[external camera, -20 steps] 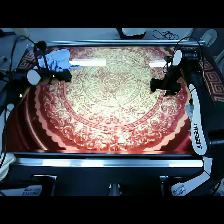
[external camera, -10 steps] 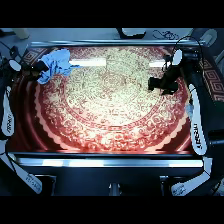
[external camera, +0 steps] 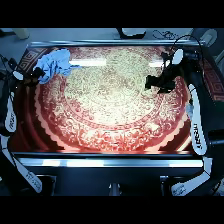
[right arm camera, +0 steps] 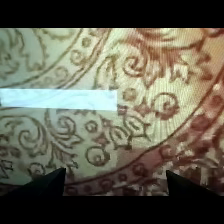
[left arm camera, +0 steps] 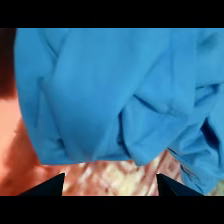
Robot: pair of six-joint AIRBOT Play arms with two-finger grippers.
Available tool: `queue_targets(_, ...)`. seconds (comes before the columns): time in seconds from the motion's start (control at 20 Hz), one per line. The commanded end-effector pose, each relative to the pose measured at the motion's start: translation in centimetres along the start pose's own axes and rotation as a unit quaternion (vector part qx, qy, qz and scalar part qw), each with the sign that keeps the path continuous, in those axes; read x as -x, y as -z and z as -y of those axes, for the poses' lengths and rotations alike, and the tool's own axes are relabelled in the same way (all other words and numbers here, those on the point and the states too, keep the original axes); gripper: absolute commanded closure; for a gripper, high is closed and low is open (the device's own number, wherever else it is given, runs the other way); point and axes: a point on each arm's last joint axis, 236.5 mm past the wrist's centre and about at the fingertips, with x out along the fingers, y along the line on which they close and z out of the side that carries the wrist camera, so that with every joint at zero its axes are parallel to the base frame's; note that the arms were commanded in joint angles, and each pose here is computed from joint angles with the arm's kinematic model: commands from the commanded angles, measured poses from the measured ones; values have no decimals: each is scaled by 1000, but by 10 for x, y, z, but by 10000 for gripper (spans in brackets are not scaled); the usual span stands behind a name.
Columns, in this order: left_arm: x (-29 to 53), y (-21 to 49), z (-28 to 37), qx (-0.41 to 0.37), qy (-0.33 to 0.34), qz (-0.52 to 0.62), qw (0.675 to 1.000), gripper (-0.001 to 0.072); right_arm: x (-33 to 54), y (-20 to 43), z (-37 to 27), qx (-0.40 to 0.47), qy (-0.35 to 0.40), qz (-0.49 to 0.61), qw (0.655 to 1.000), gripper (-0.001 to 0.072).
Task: Fold the shirts.
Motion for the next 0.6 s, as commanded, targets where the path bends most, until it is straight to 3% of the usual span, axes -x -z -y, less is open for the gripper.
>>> queue_targets(0.0, -7, -17, -24, 21, -14, 31, 999, 10, 0, 1, -2, 0, -3, -2, 1000, 44)
queue_targets(0.05, -11, -17, -26, 33, -11, 36, 999, 11, 0, 1, -2, 0, -3, -1, 1000, 61)
queue_targets(0.15, -23, -11, -25, 52, 0, 37, 998, 24, 0, 1, -2, -3, -4, -2, 1000, 230)
queue_targets(0.45, -41, -9, -14, 103, 35, 60, 992, 51, 0, 3, -7, -7, -14, -6, 1000, 223)
queue_targets(0.55, -46, -3, -18, 123, 33, 53, 990, 324, 0, 4, -8, -7, -17, -8, 1000, 223)
